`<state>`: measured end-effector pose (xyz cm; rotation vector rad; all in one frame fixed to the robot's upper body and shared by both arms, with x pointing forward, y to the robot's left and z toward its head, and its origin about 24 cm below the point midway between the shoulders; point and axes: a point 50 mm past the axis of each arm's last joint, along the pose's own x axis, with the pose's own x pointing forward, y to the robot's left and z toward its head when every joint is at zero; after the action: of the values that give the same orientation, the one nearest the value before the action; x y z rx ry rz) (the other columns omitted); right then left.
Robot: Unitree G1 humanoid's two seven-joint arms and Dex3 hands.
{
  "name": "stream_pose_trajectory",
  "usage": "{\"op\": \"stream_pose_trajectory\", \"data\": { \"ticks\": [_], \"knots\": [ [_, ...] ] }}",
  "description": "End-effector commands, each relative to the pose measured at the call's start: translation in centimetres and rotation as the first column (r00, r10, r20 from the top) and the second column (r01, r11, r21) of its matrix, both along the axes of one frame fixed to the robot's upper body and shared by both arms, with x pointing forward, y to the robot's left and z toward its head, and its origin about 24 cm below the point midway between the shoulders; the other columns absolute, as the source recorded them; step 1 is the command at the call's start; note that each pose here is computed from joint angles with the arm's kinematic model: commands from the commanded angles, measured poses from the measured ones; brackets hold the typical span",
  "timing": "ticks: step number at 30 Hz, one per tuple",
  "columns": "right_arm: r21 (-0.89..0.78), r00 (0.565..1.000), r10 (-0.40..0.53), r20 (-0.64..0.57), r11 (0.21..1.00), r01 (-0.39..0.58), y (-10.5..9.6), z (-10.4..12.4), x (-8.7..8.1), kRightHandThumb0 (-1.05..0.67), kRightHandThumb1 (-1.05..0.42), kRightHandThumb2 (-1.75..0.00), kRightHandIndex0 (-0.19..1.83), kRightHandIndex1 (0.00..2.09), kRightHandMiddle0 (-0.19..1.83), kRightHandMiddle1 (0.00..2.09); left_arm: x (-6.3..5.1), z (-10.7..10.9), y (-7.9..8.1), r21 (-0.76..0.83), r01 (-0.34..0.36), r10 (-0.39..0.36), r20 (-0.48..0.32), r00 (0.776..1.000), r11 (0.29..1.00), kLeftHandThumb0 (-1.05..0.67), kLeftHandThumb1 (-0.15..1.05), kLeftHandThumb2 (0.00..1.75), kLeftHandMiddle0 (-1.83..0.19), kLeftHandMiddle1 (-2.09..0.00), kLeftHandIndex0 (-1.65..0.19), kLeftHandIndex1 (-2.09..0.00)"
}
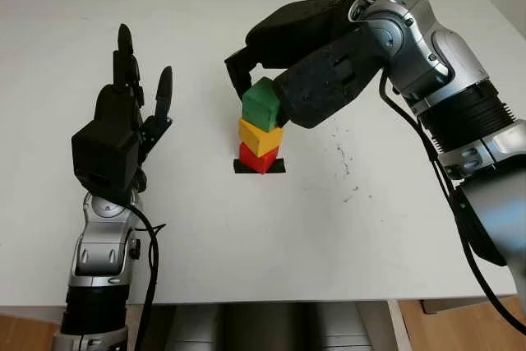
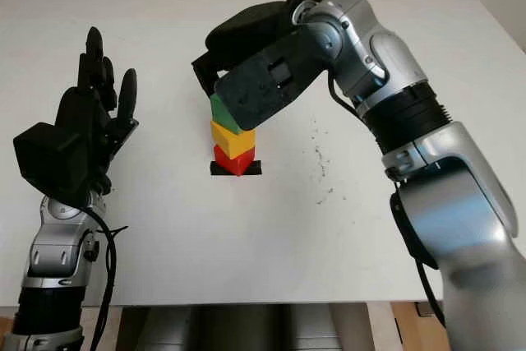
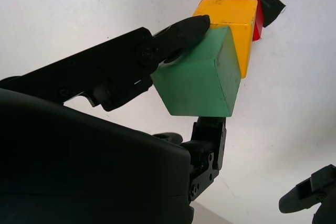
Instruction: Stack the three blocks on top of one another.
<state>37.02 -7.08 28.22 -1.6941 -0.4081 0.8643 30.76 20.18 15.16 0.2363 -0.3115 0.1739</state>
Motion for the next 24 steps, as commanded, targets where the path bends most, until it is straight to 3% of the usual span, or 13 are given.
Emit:
{"op": "stream_pose_trajectory", "data": {
  "ticks": [1, 18, 24],
  "knots": [
    [0.006, 1.000, -0.002, 0.000, 1.000, 0.002, -0.2, 0.2, 0.0, -0.59, -0.85, -0.05, 0.20, 0.04, 0.27, 0.57, -0.2, 0.4, -0.2, 0.004, -0.002, 0.002, 0.018, 1.000, 1.000, -0.73, 1.05, 0.55, 0.11, -0.06, 0.12, -0.06],
    [-0.024, 0.999, 0.009, 0.032, 1.000, -0.008, -1.3, 0.9, -0.5, -0.81, -0.83, -0.05, 0.09, 0.02, 0.20, 0.33, 0.1, 0.3, -0.1, 0.003, 0.001, -0.001, 0.014, 1.000, 1.000, -0.73, 1.05, 0.54, 0.11, -0.05, 0.12, -0.06],
    [0.045, 0.998, -0.020, -0.058, 0.999, 0.022, -2.3, 2.8, -0.8, -0.95, -0.85, -0.06, -0.17, 0.00, -0.15, 0.06, 0.1, 0.3, -0.1, 0.003, 0.008, -0.008, 0.022, 1.000, 1.000, -0.73, 1.05, 0.55, 0.11, -0.05, 0.12, -0.06]
  ]
}}
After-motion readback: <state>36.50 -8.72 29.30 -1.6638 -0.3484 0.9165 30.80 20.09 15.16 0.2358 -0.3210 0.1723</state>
